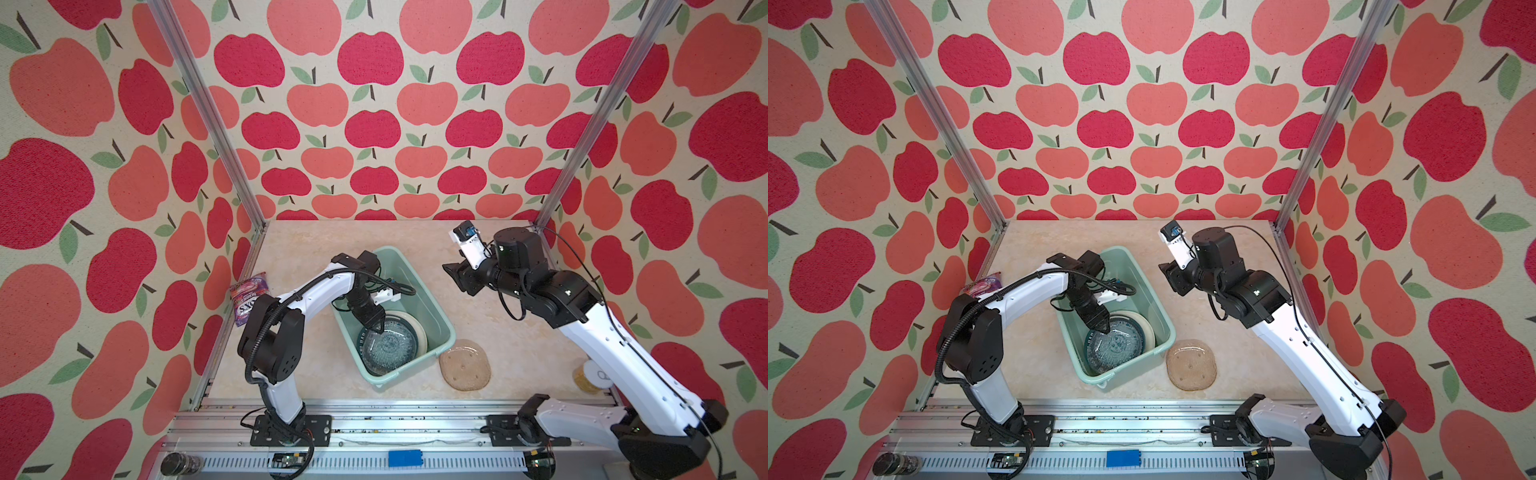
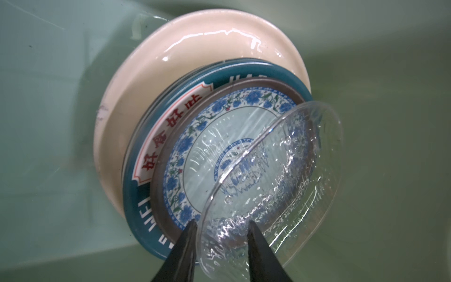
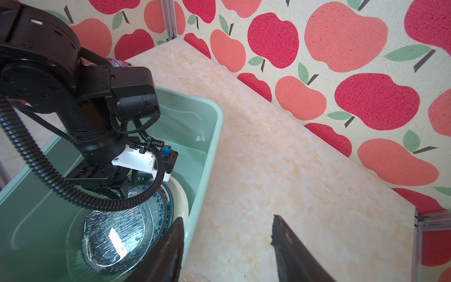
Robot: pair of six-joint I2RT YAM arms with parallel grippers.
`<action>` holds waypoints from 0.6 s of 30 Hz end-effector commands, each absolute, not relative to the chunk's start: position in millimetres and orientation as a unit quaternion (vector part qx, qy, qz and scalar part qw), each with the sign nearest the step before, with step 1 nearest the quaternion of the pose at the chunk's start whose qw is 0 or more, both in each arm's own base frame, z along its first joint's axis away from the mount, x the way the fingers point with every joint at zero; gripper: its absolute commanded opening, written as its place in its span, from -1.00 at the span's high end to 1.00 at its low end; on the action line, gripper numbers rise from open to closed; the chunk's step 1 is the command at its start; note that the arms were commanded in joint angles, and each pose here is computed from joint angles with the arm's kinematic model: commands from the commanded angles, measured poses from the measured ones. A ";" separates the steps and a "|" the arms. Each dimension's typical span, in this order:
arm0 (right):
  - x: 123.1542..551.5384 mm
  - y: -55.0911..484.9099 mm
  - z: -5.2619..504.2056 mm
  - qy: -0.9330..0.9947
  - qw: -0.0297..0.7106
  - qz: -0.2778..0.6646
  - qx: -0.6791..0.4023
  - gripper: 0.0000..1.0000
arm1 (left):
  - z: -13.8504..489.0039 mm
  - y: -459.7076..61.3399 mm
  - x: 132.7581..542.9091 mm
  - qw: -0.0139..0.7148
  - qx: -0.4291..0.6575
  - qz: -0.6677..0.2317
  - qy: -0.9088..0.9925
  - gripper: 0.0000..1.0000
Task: Place the plates into the plastic bin on the countertop
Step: Place the plate in the plastic bin.
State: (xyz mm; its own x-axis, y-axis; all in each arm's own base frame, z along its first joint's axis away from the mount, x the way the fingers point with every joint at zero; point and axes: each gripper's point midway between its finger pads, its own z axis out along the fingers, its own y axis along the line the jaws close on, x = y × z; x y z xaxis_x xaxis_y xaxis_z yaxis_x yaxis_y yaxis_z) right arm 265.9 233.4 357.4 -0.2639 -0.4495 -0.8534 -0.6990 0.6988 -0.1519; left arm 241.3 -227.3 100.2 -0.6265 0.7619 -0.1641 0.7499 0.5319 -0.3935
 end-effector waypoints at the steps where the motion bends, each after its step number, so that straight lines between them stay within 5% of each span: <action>1: 267.9 234.2 362.4 0.785 0.490 0.140 -0.352 -0.18 | 98.2 -219.9 246.5 0.004 -0.429 0.193 -0.882 0.08; 3: 267.8 233.2 362.6 0.786 0.490 0.141 -0.350 -0.18 | 103.2 -220.4 251.5 -0.013 -0.428 0.189 -0.883 -0.27; 9: 269.2 231.2 361.5 0.792 0.487 0.142 -0.340 -0.18 | 128.7 -223.3 274.0 -0.075 -0.407 0.194 -0.890 -0.38; 18: 291.9 189.8 357.6 0.868 0.436 0.185 -0.154 -0.32 | 235.9 -217.8 327.6 -0.306 -0.323 0.180 -0.877 -0.47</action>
